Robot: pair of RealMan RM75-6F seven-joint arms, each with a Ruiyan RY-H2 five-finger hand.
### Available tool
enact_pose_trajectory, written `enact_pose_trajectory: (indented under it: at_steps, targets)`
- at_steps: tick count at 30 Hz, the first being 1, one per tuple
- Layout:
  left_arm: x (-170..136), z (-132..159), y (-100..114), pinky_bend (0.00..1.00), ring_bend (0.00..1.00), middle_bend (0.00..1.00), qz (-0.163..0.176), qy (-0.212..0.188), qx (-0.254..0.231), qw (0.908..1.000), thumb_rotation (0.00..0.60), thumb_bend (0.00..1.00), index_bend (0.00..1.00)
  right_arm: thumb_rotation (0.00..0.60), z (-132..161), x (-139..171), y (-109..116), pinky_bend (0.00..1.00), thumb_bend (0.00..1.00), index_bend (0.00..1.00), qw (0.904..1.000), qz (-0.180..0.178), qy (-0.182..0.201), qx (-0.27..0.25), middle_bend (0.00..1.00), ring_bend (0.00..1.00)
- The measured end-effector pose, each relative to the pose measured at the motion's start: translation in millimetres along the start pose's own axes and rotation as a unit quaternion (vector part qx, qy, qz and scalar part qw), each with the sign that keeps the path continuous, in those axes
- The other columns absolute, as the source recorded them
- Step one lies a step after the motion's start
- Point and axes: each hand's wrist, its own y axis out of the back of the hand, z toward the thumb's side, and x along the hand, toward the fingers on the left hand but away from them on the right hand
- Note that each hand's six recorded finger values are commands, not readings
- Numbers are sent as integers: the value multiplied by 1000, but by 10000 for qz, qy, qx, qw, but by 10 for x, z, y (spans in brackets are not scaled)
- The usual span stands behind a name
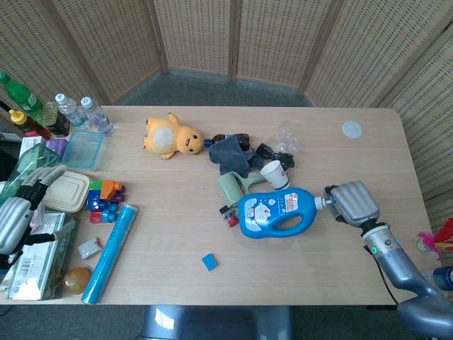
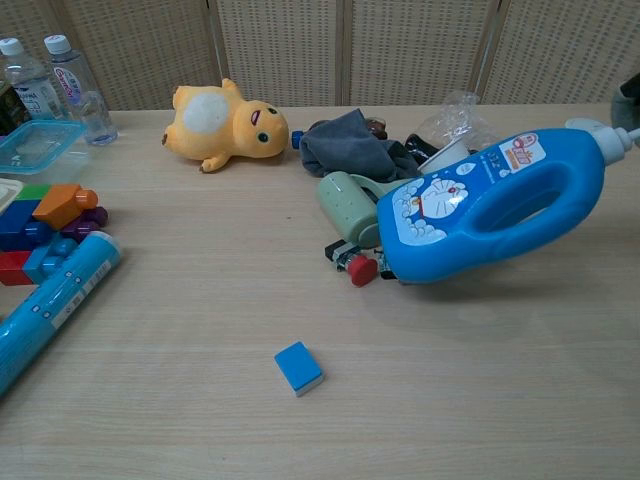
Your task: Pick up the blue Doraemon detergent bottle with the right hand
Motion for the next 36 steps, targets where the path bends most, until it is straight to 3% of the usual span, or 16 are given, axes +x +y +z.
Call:
enact_pose_trajectory:
  at_steps: [16, 36]
  targets:
    - [12, 18, -2, 0, 0, 0, 7, -28, 7, 10000, 564, 299, 0, 600, -88, 84, 562, 619, 555, 698, 9977, -669, -52, -21, 693, 603]
    - [10, 32, 4, 0, 0, 0, 24, -38, 19, 10000, 565, 299, 0, 600, -153, 143, 1293, 619, 556, 692, 9853, -1682, -74, -299, 689, 604]
